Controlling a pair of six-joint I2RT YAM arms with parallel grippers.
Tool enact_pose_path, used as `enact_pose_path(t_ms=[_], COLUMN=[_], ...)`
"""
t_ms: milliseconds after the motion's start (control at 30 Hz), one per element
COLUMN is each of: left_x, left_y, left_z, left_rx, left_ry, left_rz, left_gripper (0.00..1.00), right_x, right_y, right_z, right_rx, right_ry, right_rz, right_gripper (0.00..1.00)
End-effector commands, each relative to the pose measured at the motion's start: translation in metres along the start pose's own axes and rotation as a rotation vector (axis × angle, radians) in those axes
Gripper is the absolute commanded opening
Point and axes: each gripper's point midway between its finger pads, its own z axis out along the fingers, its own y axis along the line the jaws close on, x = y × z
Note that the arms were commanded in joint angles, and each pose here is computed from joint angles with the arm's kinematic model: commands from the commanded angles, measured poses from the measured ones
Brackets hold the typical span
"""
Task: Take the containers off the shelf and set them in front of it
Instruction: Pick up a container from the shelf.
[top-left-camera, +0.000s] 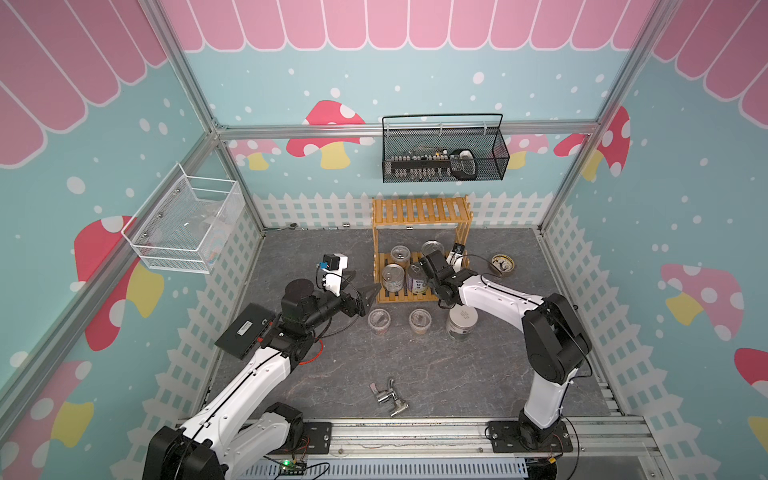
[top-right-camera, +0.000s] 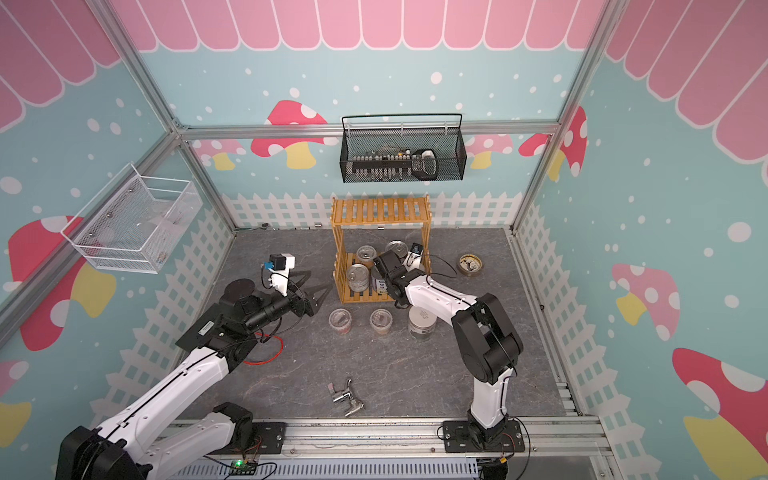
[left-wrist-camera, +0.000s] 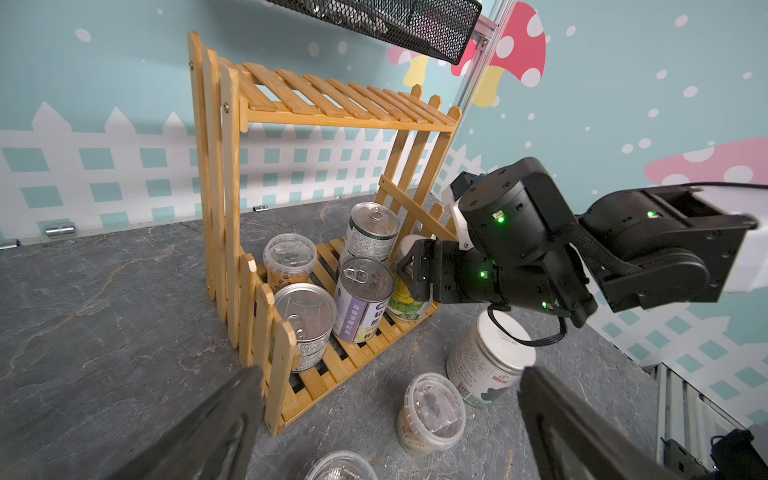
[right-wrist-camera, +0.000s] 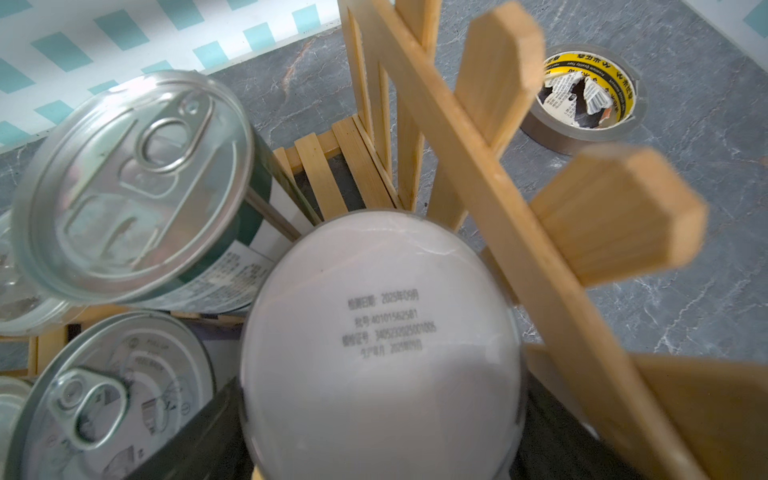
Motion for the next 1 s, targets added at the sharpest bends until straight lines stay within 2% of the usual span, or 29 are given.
enact_pose_path(t_ms=[0, 633, 967], left_x=[0.003, 0.003, 0.003], left_y=[0.001, 0.002, 0.003], left_z=[0.000, 0.001, 0.001], left_rx=[0.005, 0.008, 0.002], left_ry=[0.002, 0.005, 0.005], left_rz=[0.008, 0.004, 0.003], left_gripper=[0.99, 0.99, 0.99], right_x=[-0.007, -0.017, -0.020], right_y=[-0.001, 0.017, 0.028], right_z=[-0.012, -0.055, -0.113], right_rx=[-0.015, -0.186, -0.334], right_ry=[-0.028, -0.111, -0.170], right_rz=[-0.036, -0.178, -0.302], right_gripper=[0.72, 0.69, 0.70])
